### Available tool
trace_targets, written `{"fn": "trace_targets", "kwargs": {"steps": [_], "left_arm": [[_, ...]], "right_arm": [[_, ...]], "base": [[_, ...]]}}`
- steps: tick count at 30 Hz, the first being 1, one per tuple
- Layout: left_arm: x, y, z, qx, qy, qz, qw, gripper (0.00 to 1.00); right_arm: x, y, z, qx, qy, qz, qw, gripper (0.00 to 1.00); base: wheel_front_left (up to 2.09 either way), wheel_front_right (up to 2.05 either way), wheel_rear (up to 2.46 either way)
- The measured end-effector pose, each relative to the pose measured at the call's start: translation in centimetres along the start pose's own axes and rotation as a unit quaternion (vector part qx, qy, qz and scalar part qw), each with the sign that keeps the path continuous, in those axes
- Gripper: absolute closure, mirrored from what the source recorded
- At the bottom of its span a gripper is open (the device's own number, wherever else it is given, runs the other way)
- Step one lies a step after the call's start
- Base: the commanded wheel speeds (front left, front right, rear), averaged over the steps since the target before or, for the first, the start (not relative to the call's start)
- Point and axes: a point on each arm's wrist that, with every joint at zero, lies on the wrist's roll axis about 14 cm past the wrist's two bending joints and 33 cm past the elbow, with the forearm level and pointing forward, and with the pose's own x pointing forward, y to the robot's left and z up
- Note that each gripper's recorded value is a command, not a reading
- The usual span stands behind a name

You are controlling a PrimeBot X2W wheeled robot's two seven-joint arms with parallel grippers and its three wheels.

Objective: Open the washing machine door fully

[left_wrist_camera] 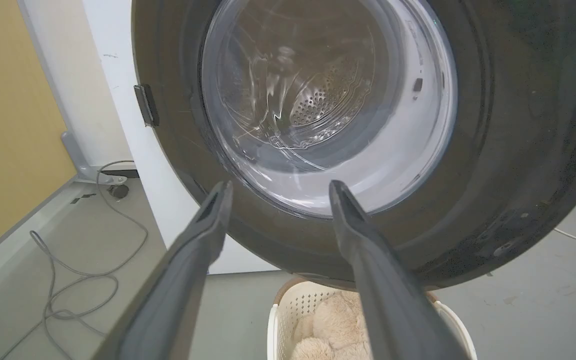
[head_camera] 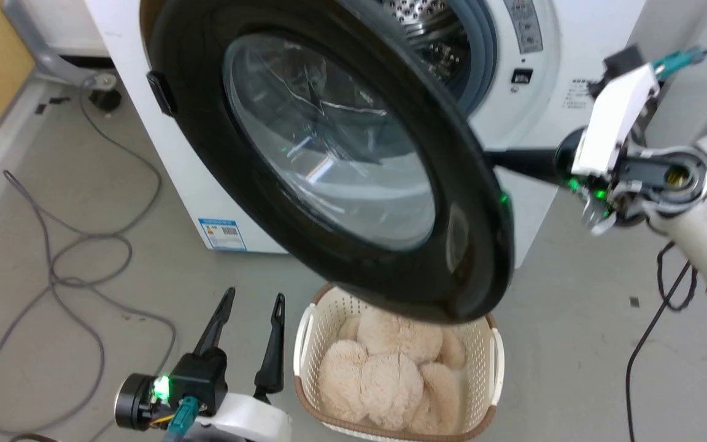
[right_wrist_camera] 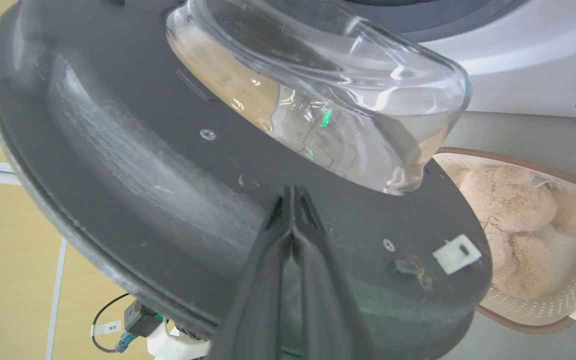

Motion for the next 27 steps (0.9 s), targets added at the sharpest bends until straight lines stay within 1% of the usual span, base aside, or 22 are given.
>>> {"fn": "trace_targets", "kwargs": {"steps": [9,16,20,22,23,24,25,27], "left_arm": [[-2.1,0.8,-0.7,0.002,0.014,0.012,1.000,0.00],[-2.4,1.2,-0.7,0.005,0.016,0.015,1.000,0.00],[-2.5,1.2,-0.9,0.007,0.020,0.014,1.000,0.00],[-2.6,1.1,-1.0,0.006,0.022,0.012,1.000,0.00],[-2.6,1.0,-1.1,0.006,0.023,0.012,1.000,0.00],[-2.7,0.9,-1.2,0.005,0.024,0.011,1.000,0.00],[-2.7,0.9,-1.3,0.004,0.025,0.010,1.000,0.00],[-2.8,0.8,-1.3,0.002,0.026,0.010,1.000,0.00]], "right_arm": [[-0.1,2.8,-4.5,-0.013,0.043,0.046,0.998,1.00],[0.3,4.6,-8.2,-0.034,0.073,0.078,0.994,1.00],[0.6,5.5,-9.6,-0.038,0.069,0.093,0.993,1.00],[0.6,5.7,-9.0,-0.037,0.038,0.097,0.994,1.00],[0.5,5.7,-8.5,-0.035,0.019,0.098,0.994,0.81],[0.4,5.6,-7.9,-0.031,-0.004,0.099,0.995,0.50],[0.2,5.4,-7.3,-0.026,-0.030,0.098,0.994,0.00],[-0.4,4.9,-6.2,-0.020,-0.076,0.094,0.992,0.00]], "base": [[0.00,0.00,0.00],[0.00,0.00,0.00],[0.00,0.00,0.00],[0.00,0.00,0.00],[0.00,0.00,0.00],[0.00,0.00,0.00],[0.00,0.00,0.00],[0.00,0.00,0.00]]}}
